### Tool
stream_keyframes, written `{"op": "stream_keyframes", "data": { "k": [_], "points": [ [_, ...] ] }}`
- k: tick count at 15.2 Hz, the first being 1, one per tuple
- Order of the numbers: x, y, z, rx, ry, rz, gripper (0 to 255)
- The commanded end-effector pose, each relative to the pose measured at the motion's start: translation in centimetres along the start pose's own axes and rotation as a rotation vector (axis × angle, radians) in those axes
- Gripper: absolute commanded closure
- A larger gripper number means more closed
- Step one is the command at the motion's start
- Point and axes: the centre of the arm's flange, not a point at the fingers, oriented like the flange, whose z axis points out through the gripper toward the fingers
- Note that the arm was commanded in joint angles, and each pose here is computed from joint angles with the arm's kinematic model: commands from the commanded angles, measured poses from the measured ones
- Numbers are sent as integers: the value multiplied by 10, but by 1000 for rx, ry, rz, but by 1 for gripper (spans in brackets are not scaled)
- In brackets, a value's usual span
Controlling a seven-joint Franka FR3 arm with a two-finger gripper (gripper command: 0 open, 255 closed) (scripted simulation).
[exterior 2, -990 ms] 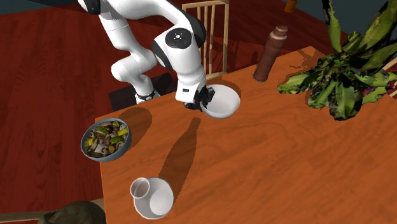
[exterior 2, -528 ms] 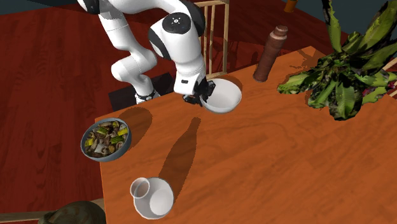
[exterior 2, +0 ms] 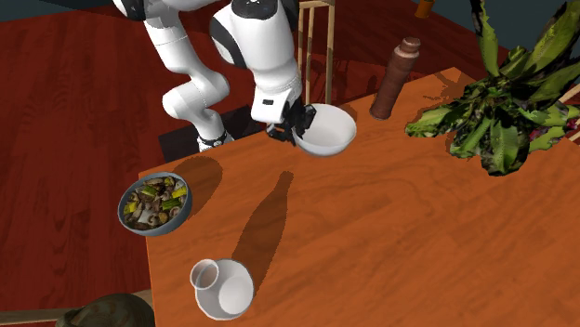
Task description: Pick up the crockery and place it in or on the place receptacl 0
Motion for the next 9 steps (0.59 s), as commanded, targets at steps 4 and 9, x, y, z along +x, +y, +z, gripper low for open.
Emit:
{"op": "stream_keyframes", "data": {
  "k": [4,9],
  "points": [
    [0,-6,-26,0,0,0,255],
    [-2,17,-45,0,0,0,255]
  ]
}}
